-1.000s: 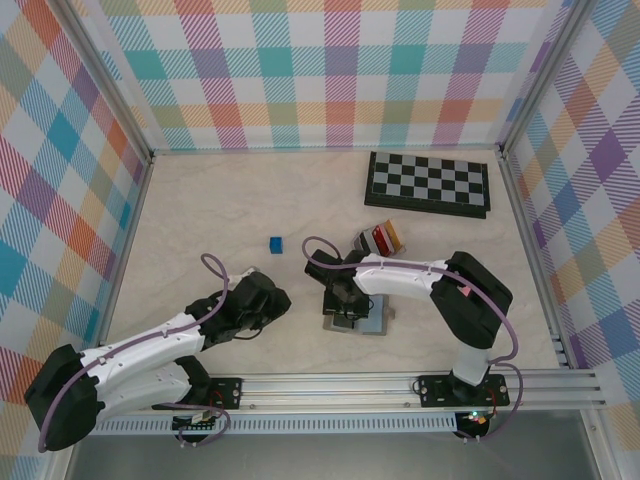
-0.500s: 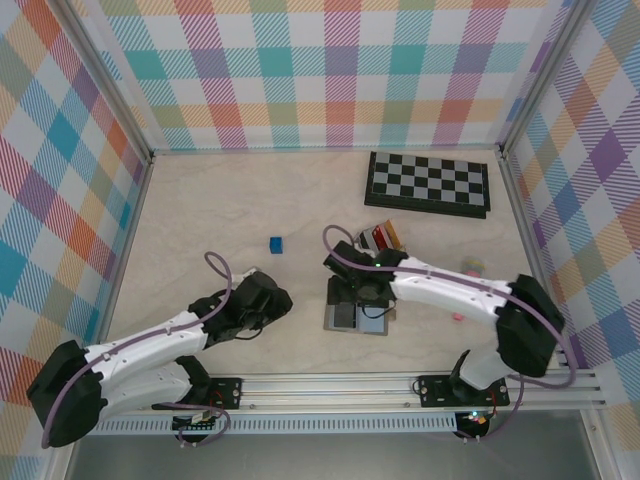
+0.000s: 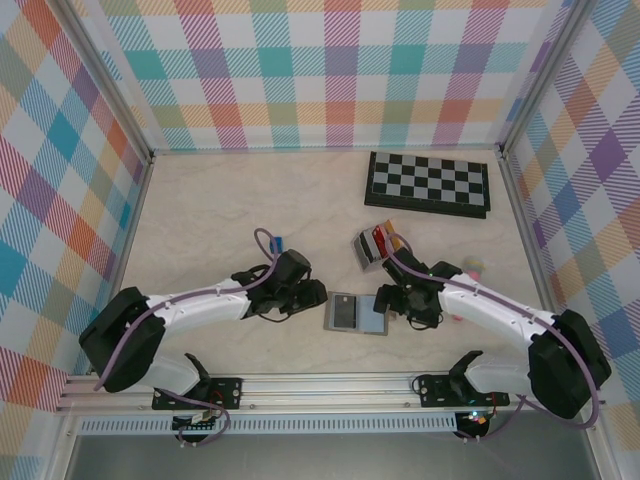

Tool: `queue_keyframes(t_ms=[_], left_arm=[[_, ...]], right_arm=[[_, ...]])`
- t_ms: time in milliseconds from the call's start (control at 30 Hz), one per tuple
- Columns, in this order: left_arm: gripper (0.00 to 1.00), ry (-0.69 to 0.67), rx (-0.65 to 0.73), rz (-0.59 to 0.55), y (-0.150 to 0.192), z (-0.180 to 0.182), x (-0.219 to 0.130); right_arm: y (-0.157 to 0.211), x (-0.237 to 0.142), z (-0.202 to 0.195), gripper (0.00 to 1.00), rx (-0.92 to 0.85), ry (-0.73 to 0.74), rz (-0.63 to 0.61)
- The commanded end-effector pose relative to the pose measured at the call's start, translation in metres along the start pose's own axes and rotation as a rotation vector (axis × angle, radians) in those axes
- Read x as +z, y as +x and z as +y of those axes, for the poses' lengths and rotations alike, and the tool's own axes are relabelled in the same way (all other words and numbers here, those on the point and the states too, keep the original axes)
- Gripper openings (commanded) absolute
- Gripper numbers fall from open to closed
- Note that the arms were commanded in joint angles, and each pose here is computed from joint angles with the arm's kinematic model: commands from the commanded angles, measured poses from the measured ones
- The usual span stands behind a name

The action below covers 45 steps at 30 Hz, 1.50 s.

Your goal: Put the credit cards into the card holder

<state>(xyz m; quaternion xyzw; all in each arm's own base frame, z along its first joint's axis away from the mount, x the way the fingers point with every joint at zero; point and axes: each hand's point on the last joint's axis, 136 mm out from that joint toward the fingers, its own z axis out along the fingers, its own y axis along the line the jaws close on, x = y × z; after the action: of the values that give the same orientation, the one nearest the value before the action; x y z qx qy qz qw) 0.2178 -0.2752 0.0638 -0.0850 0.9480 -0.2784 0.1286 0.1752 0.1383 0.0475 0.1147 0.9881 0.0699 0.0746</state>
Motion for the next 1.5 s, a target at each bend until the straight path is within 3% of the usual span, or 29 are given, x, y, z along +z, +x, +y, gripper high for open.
queue_keyframes(t_ms=[0,233,467,600,833,933,1067,1467], left_arm=[[0.50,0.054,0.046,0.024,0.000,-0.022,0.000],[0.50,0.017,0.031,0.002,-0.005,-0.018,-0.001],[0.50,0.000,0.025,-0.035,-0.010,-0.015,-0.008],[0.50,0.002,0.032,-0.041,-0.013,-0.018,-0.010],[0.51,0.034,0.034,-0.036,-0.026,-0.041,-0.003],[0.51,0.045,0.026,-0.024,-0.033,-0.051,0.005],[0.53,0.062,0.015,-0.007,-0.041,-0.062,0.014],[0.56,0.095,0.005,0.021,-0.063,-0.090,0.038]], right_arm=[[0.004,0.010,0.028,0.94,-0.071,-0.125,0.065],[0.000,0.020,0.069,0.80,-0.154,-0.247,0.122],[-0.008,0.013,0.096,0.76,-0.223,-0.347,0.111],[-0.029,-0.005,0.074,0.81,-0.223,-0.207,0.003],[-0.092,-0.047,0.037,0.75,-0.229,0.050,-0.201],[-0.113,-0.053,0.050,0.67,-0.283,0.024,-0.216],[-0.146,-0.055,0.040,0.66,-0.265,0.127,-0.239],[-0.201,-0.027,0.039,0.63,-0.323,0.152,-0.159]])
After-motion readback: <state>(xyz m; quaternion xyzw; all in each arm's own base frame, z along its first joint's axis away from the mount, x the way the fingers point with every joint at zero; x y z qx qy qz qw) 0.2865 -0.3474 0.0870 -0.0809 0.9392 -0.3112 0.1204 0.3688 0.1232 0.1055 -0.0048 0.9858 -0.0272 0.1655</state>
